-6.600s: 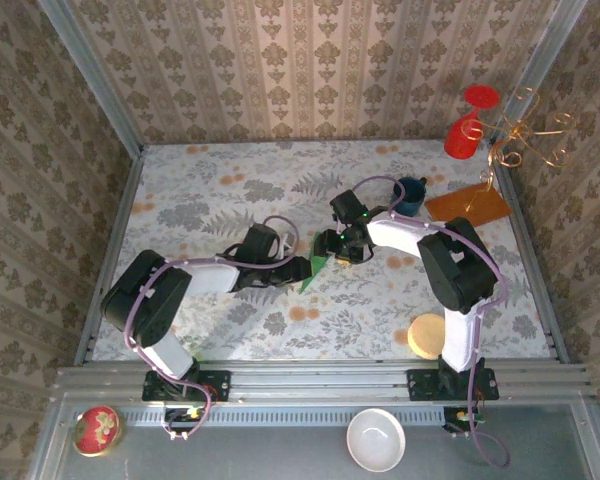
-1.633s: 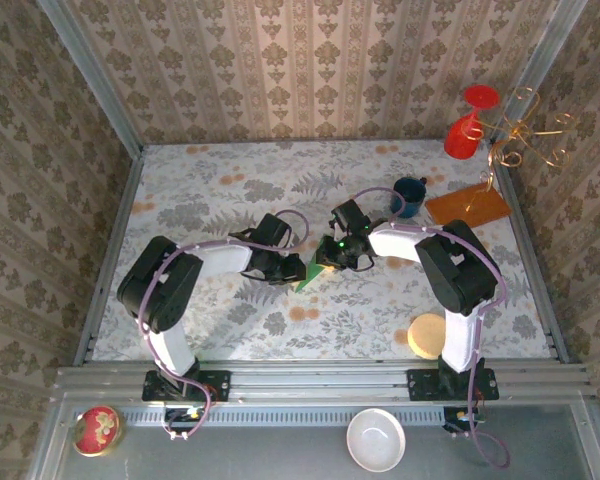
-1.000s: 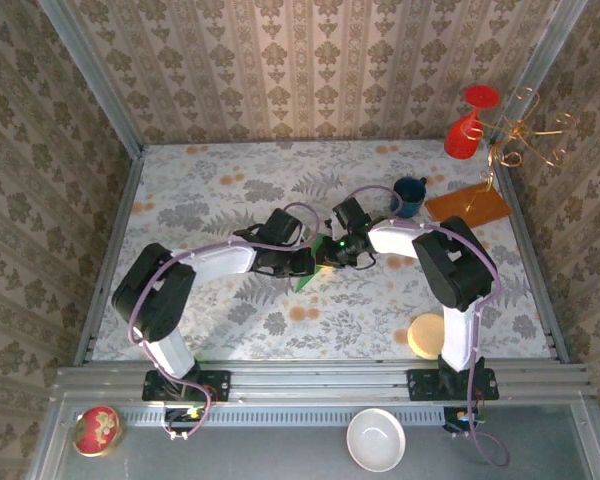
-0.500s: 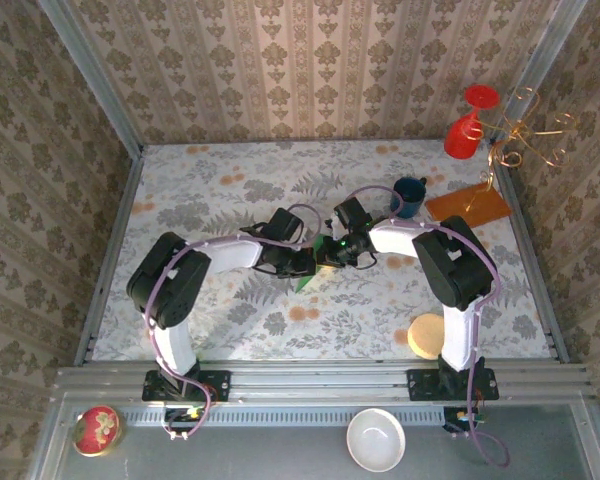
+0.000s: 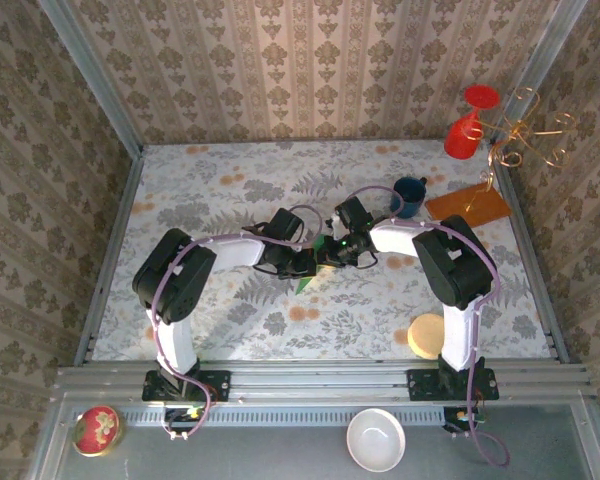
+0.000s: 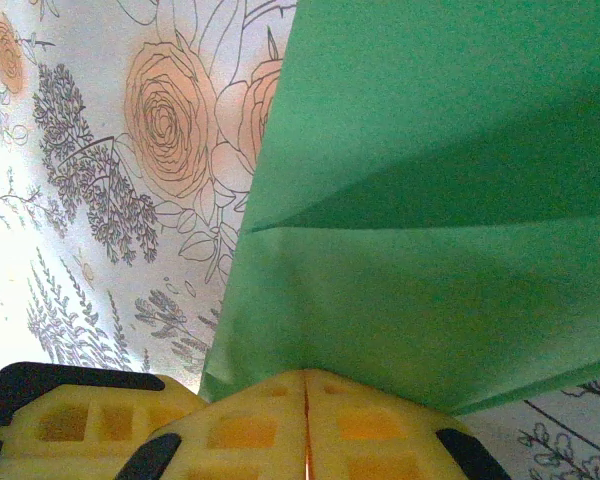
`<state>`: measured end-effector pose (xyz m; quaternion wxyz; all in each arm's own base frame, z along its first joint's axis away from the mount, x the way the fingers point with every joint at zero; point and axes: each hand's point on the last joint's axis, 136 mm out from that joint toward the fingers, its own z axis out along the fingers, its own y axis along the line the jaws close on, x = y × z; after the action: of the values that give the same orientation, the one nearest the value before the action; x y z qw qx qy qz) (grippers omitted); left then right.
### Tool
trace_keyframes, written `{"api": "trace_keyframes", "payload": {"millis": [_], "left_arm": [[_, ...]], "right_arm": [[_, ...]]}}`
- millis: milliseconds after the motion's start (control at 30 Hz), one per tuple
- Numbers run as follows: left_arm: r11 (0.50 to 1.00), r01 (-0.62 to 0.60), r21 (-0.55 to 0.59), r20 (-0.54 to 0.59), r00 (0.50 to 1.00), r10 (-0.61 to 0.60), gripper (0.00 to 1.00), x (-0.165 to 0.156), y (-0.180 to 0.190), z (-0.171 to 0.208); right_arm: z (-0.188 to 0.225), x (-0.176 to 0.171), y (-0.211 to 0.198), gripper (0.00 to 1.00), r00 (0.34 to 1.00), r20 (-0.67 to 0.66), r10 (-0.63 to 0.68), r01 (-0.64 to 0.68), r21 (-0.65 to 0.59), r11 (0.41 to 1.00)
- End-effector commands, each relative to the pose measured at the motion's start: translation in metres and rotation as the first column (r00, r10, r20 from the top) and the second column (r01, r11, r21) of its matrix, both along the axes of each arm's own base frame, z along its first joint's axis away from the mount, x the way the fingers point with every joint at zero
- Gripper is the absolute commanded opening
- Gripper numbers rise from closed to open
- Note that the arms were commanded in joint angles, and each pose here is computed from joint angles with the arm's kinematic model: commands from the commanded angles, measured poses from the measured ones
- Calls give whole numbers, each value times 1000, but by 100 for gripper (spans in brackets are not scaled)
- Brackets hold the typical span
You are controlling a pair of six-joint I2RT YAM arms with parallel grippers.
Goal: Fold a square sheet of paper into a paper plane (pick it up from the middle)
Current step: Fold the wing for the fifth time at the center of the table.
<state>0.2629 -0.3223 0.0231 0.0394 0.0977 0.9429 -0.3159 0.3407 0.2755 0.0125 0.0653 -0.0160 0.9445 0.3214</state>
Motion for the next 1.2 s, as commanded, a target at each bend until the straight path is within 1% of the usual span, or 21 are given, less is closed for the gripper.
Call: {"api": "trace_keyframes", "payload": {"millis": [0,300,433,567,867,1033,1167], "left_arm": [[999,11,53,-48,999,-8,1,-15,15,-16],[998,3,58,-76,997,1,0,-35,30,-19],[998,27,55,-87,996,-22,0,-46,33,-19],[994,70,82,-109,992,-61,0,-60,40,-22],[968,143,205,-164,980,-110,0,-86,73,-31],[968,127,216,-197,977,-84,0,-99,87,-33],[980,96,177,-186,980,-62,0,-103,90,-25]], "right_arm": [[-52,-32,-31,10,989,-147,-23,-2,-167,986],[-58,-32,-37,10,986,-164,-35,1,-205,979],[-60,-33,-38,9,985,-167,-38,1,-214,977],[-61,-33,-40,9,984,-172,-42,3,-221,975],[-64,-34,-40,9,983,-176,-44,3,-227,974],[-63,-34,-39,9,984,-175,-44,5,-219,976],[-58,-34,-35,10,984,-174,-49,14,-195,981]]}}
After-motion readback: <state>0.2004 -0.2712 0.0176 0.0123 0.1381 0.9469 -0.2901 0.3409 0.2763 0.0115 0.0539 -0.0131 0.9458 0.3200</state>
